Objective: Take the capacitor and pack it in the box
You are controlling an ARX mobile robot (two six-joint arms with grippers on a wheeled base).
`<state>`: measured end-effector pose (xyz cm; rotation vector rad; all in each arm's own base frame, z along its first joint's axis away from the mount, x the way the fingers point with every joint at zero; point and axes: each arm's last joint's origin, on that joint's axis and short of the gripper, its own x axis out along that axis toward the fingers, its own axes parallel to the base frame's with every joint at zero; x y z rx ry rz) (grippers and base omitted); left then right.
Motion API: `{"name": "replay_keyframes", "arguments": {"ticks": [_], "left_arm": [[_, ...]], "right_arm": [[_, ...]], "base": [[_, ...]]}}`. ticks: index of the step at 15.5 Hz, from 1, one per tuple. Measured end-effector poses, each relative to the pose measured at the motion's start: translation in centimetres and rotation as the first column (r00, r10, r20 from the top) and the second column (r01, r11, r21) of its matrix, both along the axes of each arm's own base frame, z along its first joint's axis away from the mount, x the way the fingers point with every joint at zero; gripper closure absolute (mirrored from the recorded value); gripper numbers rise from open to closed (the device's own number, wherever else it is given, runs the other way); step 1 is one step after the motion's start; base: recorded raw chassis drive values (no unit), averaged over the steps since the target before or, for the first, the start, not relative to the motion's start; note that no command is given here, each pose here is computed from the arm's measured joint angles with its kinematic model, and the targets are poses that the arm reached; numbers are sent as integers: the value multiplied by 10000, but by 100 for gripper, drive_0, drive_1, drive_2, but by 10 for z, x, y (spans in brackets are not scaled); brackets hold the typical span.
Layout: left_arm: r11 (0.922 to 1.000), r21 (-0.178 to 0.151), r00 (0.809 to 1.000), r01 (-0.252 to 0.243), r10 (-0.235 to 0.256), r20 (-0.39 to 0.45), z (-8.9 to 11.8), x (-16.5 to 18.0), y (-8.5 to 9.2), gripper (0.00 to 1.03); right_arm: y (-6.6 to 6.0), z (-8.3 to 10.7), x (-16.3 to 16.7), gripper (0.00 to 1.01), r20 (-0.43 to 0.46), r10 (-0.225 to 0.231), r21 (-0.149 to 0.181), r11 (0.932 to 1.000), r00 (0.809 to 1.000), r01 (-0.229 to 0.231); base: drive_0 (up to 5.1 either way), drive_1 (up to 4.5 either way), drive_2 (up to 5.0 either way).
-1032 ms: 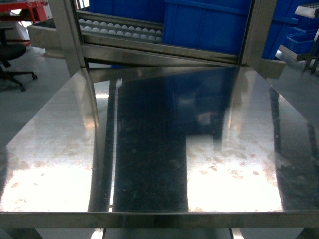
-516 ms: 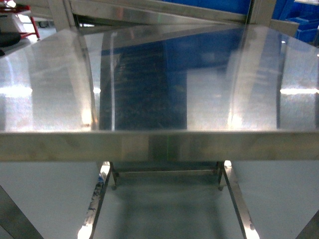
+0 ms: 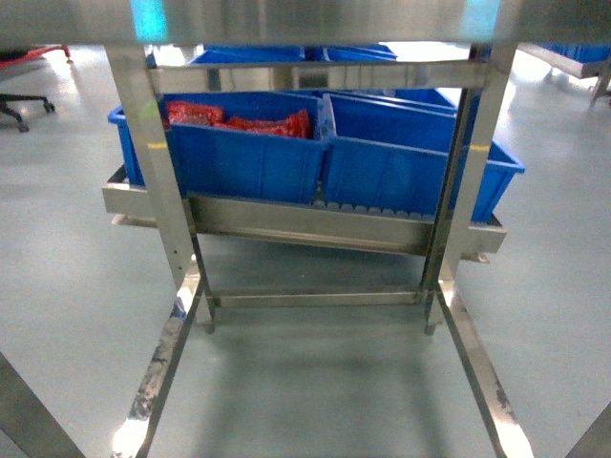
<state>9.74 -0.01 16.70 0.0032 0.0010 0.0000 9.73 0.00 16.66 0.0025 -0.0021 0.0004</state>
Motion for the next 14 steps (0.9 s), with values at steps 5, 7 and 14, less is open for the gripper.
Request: {"name": "replay_keyframes", "arguments": {"ticks": [5, 7, 14], "left_arm": [[10000, -4, 10000, 8, -8, -19, 0, 0, 0, 60], [10000, 0, 10000, -11, 11, -11, 0, 0, 0, 60], [10000, 0, 10000, 8, -8, -8, 0, 0, 0, 60]], "right_arm": [[0, 0, 0, 3, -15, -8, -8, 10000, 10000, 8], [0, 0, 0, 3, -15, -8, 8, 10000, 10000, 8], [0, 0, 0, 3, -8, -4, 0, 10000, 10000, 4]], "base": [[0, 0, 0], [0, 0, 0], [0, 0, 0]]}}
